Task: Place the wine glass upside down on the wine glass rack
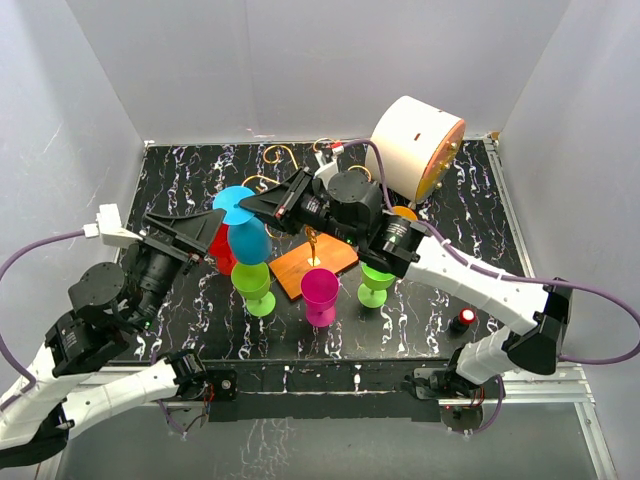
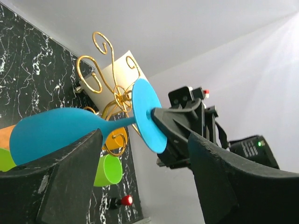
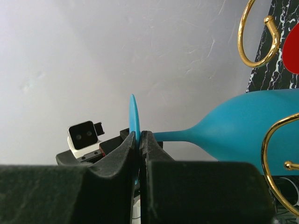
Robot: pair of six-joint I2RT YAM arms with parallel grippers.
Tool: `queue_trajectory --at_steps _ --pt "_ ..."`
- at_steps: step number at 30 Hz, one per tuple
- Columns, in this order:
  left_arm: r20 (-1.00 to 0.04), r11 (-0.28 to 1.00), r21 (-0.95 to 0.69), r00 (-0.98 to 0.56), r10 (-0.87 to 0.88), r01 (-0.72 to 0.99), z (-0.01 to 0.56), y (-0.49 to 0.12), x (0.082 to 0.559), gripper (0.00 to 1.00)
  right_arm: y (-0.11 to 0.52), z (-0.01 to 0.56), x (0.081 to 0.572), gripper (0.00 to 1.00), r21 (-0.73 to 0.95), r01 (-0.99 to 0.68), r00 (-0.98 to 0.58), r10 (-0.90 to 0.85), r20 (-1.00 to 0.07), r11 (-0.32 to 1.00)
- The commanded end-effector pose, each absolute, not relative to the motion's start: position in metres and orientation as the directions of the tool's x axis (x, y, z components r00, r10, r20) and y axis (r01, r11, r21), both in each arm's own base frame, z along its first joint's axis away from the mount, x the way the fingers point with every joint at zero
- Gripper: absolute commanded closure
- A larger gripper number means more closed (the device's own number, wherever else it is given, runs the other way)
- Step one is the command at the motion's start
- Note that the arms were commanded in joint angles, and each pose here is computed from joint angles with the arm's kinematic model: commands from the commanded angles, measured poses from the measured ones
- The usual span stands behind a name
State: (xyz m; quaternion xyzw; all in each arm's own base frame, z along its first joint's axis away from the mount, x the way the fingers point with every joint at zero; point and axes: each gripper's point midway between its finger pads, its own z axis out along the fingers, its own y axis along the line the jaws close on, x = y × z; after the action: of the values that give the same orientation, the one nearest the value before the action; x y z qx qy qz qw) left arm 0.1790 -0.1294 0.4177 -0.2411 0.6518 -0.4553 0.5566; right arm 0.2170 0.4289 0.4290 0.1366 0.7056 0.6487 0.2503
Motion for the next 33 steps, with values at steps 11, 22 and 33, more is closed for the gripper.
queue_trajectory --at_steps 11,22,33 --pt "-0.489 0.463 -0.872 -0.217 -0.845 0.161 0.430 -0.143 0.198 0.65 0.404 0.461 0.198 1.00 0.984 -0.177 -0.836 0.526 -0.156 0.012" --pt "-0.490 0.461 -0.871 -0.251 -0.835 0.168 0.425 -0.157 0.201 1.00 0.397 0.454 0.196 1.00 0.985 -0.170 -0.832 0.533 -0.152 0.015" --pt "-0.500 0.481 -0.865 -0.186 -0.846 0.140 0.429 -0.139 0.203 1.00 0.389 0.452 0.200 0.54 0.983 -0.178 -0.806 0.566 -0.172 0.045"
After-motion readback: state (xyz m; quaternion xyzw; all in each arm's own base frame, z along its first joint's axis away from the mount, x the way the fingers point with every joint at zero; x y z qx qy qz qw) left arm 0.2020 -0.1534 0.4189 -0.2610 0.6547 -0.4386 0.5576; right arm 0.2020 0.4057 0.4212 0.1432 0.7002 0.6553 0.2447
